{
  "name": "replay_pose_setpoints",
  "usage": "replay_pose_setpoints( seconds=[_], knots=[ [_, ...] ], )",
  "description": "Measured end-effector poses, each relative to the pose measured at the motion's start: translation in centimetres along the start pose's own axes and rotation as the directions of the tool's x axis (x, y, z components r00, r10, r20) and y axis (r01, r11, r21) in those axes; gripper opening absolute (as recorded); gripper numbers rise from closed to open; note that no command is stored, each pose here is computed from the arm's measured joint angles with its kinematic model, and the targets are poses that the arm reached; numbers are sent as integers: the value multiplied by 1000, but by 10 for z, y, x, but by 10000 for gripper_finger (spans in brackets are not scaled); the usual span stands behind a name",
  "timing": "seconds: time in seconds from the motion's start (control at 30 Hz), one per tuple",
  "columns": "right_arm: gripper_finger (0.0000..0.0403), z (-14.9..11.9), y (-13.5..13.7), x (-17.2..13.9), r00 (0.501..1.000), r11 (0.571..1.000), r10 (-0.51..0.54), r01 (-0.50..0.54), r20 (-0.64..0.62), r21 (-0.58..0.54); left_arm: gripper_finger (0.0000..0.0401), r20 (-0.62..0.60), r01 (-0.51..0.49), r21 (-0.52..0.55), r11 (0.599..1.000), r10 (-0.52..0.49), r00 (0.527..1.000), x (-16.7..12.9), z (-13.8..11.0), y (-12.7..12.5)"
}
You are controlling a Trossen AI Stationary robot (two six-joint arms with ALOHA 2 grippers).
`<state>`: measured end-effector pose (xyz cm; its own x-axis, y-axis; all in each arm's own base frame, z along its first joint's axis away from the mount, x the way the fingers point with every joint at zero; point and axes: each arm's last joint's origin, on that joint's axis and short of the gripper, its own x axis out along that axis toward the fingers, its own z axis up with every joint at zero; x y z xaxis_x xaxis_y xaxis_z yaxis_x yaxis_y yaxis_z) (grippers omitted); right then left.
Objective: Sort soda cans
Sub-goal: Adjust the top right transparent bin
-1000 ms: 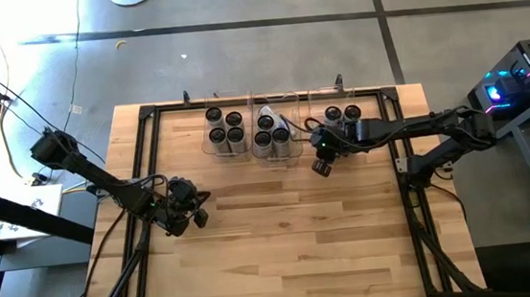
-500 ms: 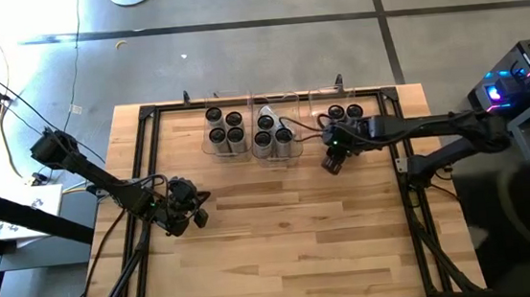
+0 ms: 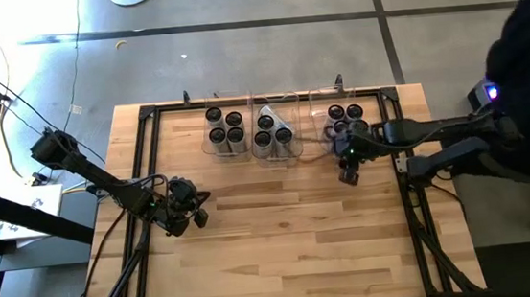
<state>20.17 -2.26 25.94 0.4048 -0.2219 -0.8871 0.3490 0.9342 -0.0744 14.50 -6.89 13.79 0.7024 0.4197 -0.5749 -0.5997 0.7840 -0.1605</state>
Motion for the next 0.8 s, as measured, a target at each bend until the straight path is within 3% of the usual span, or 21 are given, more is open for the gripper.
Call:
replay_pose_setpoints(
  seconds=[0.1, 0.27, 0.57, 0.8],
  knots=[
    [135, -1, 10, 8, 999, 991, -50, 51, 16, -127, 0, 0, 0, 0, 1000, 0, 1000, 0, 0, 0],
    [130, 2, 16, 27, 980, 966, -199, 198, 11, -167, 0, 0, 0, 0, 1000, 0, 1000, 0, 0, 0],
    [90, 14, 11, 65, 970, 955, -234, 219, -58, -198, 0, 0, 0, 0, 1000, 0, 1000, 0, 0, 0],
    [19, 20, 11, 75, 983, 969, -177, 166, -44, -184, 0, 0, 0, 0, 1000, 0, 1000, 0, 0, 0]
  ],
)
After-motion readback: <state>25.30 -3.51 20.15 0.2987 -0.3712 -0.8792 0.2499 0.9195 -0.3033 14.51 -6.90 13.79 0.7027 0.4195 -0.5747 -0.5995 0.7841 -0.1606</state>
